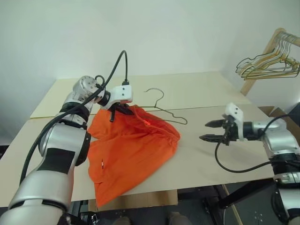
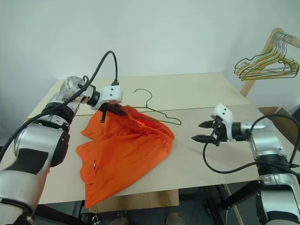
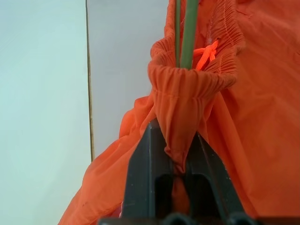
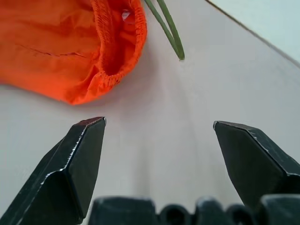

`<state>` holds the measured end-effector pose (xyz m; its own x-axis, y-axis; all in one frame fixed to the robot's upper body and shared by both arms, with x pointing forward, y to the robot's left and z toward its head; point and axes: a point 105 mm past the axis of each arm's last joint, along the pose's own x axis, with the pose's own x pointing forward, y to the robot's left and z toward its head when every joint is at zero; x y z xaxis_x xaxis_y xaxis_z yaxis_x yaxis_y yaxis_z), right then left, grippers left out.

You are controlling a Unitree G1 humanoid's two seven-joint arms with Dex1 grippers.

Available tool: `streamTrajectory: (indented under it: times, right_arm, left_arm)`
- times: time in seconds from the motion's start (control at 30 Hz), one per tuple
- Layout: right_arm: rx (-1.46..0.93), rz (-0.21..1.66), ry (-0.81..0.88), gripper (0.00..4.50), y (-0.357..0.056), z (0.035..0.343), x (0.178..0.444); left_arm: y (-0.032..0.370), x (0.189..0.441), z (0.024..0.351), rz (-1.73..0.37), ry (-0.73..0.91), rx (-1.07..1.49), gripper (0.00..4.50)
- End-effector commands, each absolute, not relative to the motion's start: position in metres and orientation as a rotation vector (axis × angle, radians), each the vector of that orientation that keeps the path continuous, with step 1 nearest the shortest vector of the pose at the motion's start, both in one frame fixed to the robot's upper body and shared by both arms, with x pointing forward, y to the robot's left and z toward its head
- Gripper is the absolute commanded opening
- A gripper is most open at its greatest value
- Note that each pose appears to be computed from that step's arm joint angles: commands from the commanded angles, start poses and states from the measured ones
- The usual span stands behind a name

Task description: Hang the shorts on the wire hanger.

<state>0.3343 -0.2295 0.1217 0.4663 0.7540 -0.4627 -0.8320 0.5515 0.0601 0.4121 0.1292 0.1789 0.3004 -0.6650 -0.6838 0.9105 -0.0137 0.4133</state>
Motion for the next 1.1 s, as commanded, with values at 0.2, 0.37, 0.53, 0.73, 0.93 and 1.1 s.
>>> streamTrajectory:
  times: [0.2, 0.37, 0.53, 0.73, 0.93, 1.1]
  right_arm:
    - [0.107, 0.939, 0.485, 4.28, -0.177, 0.083, 0.324]
    - [0.147, 0.915, 0.429, 4.28, -0.148, 0.074, 0.328]
    - [0.198, 0.883, 0.441, 4.28, -0.133, 0.068, 0.338]
    - [0.253, 0.865, 0.468, 3.41, -0.13, 0.062, 0.345]
    - [0.255, 0.878, 0.458, 1.42, -0.121, 0.06, 0.35]
    - [0.267, 0.854, 0.462, 0.04, -0.126, 0.06, 0.353]
  left_arm:
    - [0.126, 0.415, 0.208, -1.266, 0.228, 0.994, 0.0]
    - [0.124, 0.416, 0.21, -1.262, 0.212, 0.994, 0.0]
    - [0.123, 0.416, 0.21, -1.26, 0.21, 0.996, 0.0]
    - [0.122, 0.416, 0.21, -1.259, 0.201, 0.986, 0.0]
    - [0.125, 0.416, 0.209, -1.256, 0.202, 0.974, 0.0]
    - [0.128, 0.414, 0.212, -1.262, 0.194, 0.957, 0.0]
